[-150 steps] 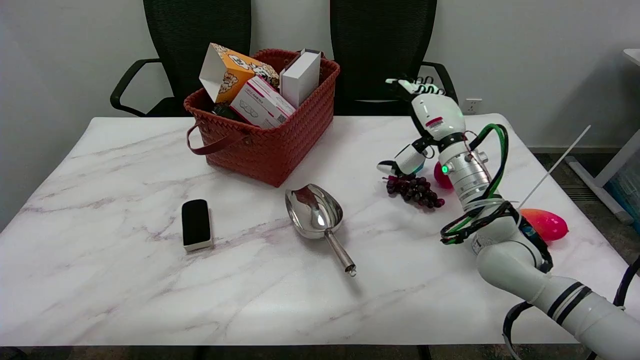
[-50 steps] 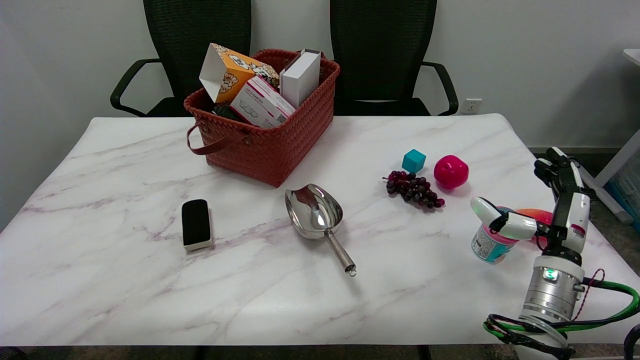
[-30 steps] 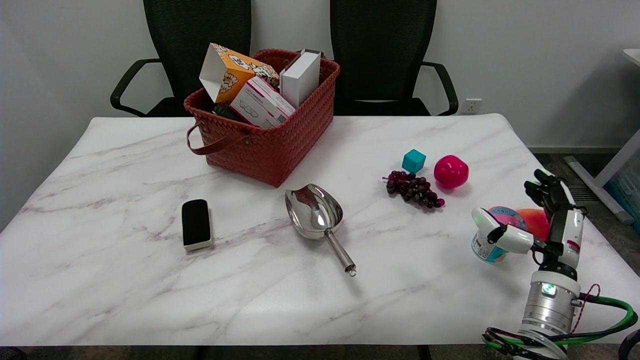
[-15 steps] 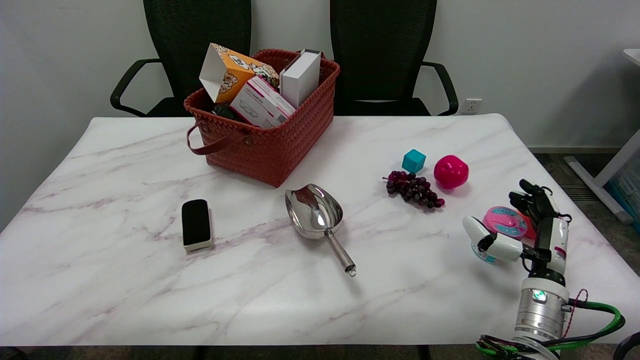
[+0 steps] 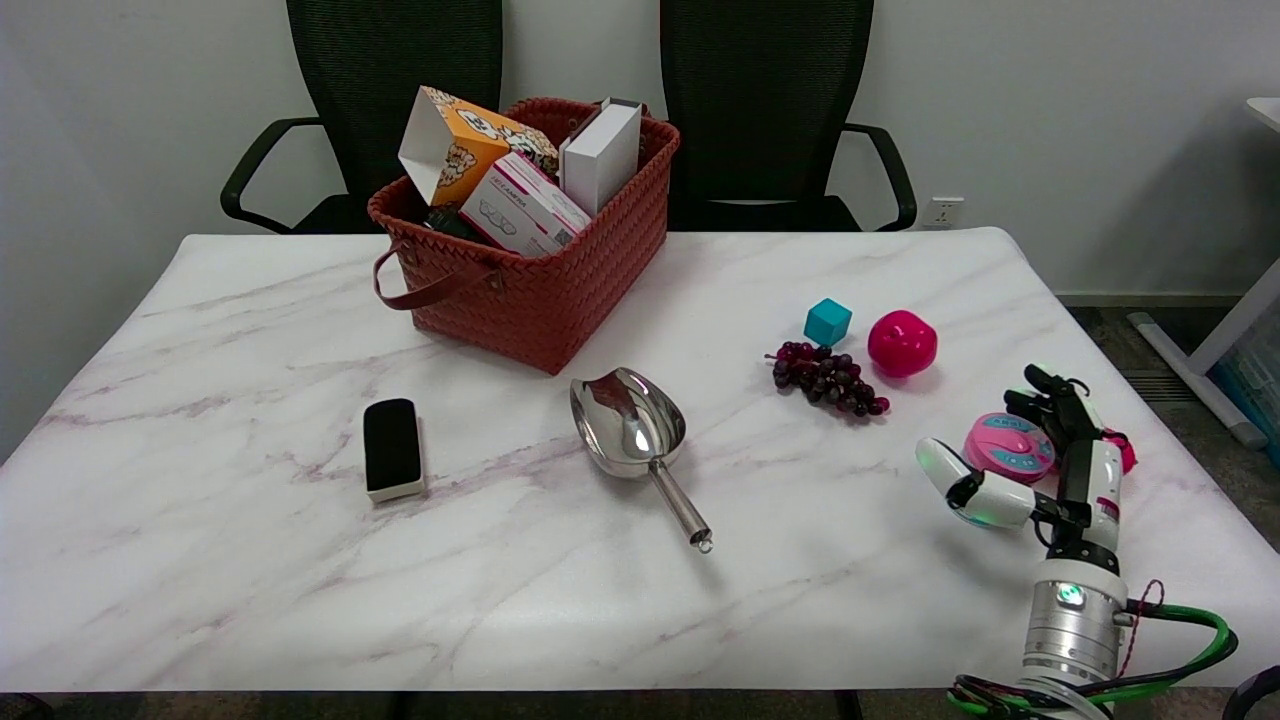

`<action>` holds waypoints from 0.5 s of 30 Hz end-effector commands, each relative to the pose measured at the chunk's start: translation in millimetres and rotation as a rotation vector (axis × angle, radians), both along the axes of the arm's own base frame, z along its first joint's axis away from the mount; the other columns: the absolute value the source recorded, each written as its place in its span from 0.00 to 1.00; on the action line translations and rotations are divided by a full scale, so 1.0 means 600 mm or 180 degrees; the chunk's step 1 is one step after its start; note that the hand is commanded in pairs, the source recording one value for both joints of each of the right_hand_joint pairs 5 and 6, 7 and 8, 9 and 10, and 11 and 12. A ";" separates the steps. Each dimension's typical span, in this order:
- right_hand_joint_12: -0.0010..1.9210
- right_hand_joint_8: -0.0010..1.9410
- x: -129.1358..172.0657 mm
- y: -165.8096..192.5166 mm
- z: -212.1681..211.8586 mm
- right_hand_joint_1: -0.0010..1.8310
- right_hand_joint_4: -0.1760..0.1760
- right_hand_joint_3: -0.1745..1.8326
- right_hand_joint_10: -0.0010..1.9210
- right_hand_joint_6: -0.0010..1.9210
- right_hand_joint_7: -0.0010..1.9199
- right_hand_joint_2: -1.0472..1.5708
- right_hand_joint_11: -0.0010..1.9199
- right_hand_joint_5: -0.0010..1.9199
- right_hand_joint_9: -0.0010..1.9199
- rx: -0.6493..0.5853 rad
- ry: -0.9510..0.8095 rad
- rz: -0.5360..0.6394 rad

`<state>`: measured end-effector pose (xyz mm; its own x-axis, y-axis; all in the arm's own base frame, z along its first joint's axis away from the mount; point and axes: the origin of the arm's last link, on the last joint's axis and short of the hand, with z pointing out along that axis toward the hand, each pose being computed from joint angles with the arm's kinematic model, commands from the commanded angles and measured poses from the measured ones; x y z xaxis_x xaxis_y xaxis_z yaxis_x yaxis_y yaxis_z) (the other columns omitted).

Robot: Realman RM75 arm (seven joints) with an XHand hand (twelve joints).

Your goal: Pick up the pink gum jar.

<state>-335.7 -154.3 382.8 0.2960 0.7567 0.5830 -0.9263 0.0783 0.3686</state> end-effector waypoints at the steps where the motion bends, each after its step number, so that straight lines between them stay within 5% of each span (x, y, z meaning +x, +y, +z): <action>1: 0.26 0.32 -0.010 0.003 -0.006 0.59 0.50 0.45 0.30 0.22 0.33 0.41 0.26 0.22 0.31 0.0044 -0.0060 -0.0067; 15: 0.26 0.33 -0.021 0.001 -0.004 0.60 0.50 0.43 0.31 0.23 0.33 0.43 0.26 0.23 0.31 0.0114 -0.0121 -0.0073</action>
<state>-342.6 -152.6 380.6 0.2983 0.7416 0.6009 -0.9315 0.0890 0.3526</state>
